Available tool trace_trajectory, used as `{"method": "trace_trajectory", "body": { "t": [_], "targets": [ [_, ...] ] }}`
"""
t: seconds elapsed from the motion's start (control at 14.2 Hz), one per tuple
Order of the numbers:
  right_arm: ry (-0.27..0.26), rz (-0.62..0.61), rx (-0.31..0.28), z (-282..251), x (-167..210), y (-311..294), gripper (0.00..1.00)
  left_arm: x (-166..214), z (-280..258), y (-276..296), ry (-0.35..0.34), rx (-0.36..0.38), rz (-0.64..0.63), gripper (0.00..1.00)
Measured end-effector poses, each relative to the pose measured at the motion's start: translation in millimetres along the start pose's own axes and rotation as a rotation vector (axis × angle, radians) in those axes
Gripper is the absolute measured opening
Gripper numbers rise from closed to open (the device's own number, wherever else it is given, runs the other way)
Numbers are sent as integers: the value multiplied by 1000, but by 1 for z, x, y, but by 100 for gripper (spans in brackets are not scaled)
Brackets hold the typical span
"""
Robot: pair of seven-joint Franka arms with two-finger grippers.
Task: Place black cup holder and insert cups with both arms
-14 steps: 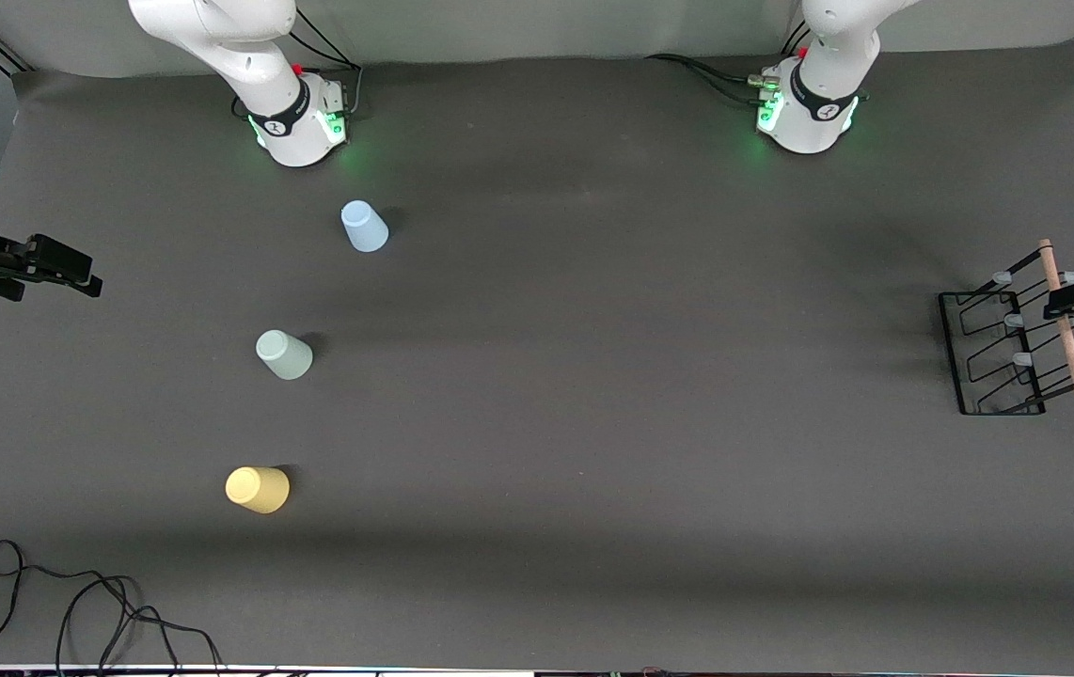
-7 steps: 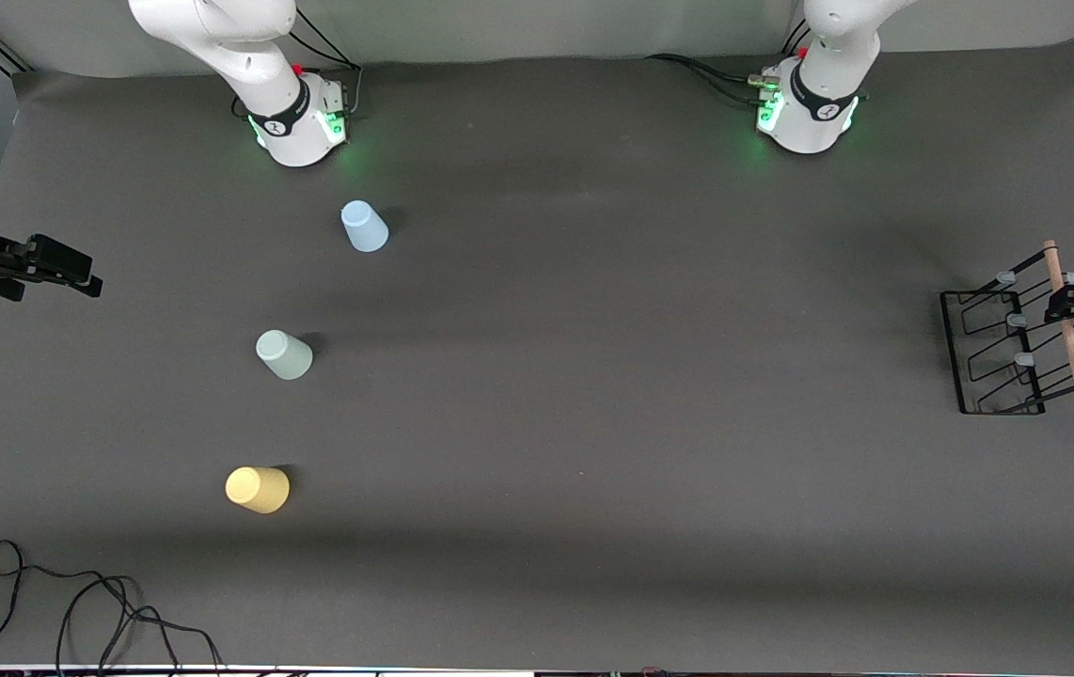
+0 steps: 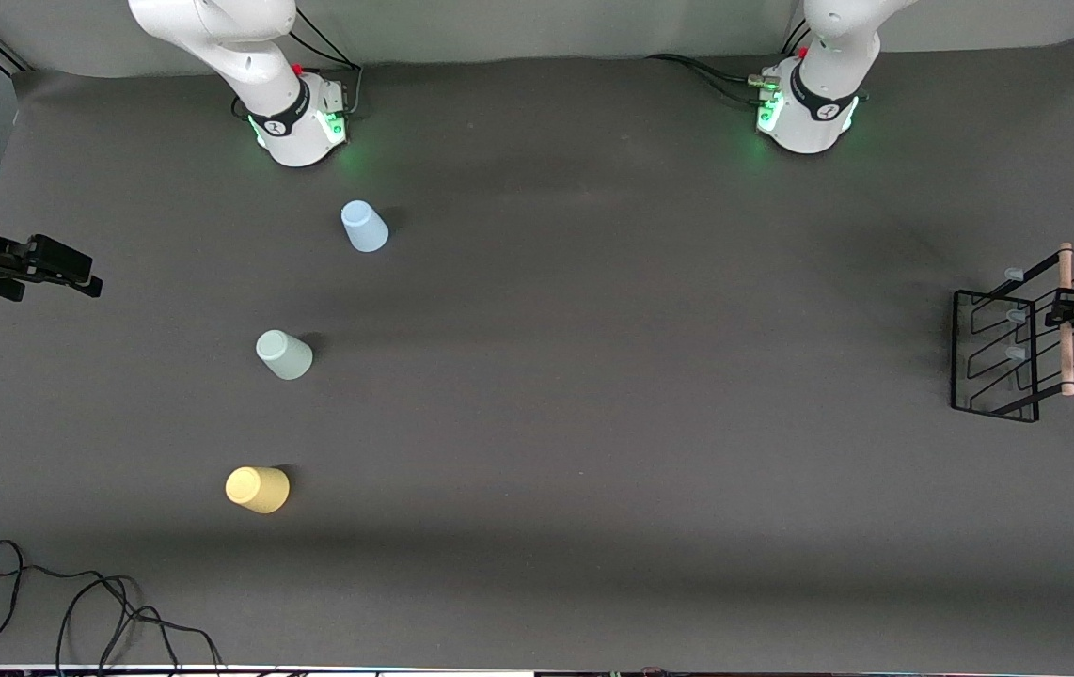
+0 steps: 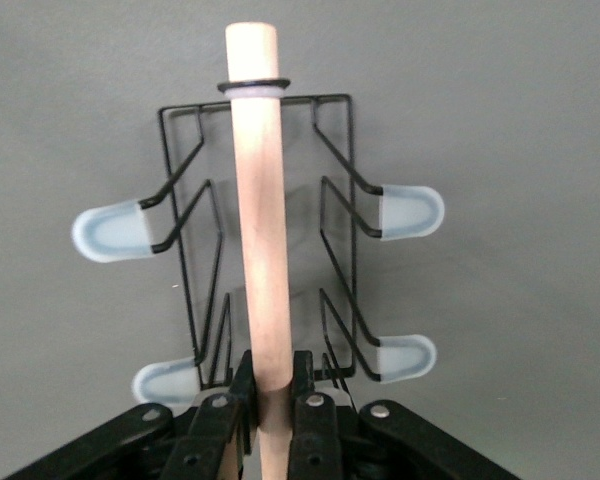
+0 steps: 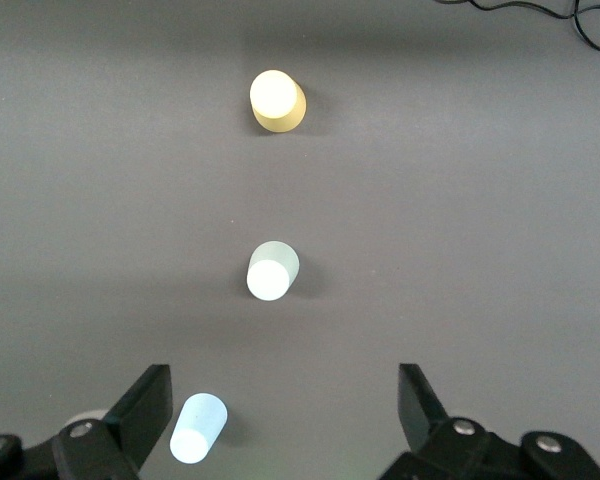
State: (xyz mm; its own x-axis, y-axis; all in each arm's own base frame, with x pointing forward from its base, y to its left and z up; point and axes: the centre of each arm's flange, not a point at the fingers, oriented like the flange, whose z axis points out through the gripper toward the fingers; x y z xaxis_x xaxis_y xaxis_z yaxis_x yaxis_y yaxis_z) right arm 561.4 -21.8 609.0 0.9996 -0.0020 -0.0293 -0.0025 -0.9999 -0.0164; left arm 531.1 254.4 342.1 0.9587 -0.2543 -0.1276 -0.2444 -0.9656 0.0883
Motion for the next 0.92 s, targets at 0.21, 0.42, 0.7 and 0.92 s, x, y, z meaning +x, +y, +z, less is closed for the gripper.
{"method": "trace_trajectory", "body": {
  "t": [0.21,0.42,0.7,0.92],
  "targets": [
    [0,0,0,0,0,0,100,23,-43,28,-7,-75,-13,16],
    [0,0,0,0,0,0,100,70,-87,107,-46,-71,-102,16],
    [0,0,0,0,0,0,100,132,-107,263,-44,-34,-270,16],
    [-3,0,0,1,0,0,100,158,-108,378,-39,-46,-379,16]
  ]
}}
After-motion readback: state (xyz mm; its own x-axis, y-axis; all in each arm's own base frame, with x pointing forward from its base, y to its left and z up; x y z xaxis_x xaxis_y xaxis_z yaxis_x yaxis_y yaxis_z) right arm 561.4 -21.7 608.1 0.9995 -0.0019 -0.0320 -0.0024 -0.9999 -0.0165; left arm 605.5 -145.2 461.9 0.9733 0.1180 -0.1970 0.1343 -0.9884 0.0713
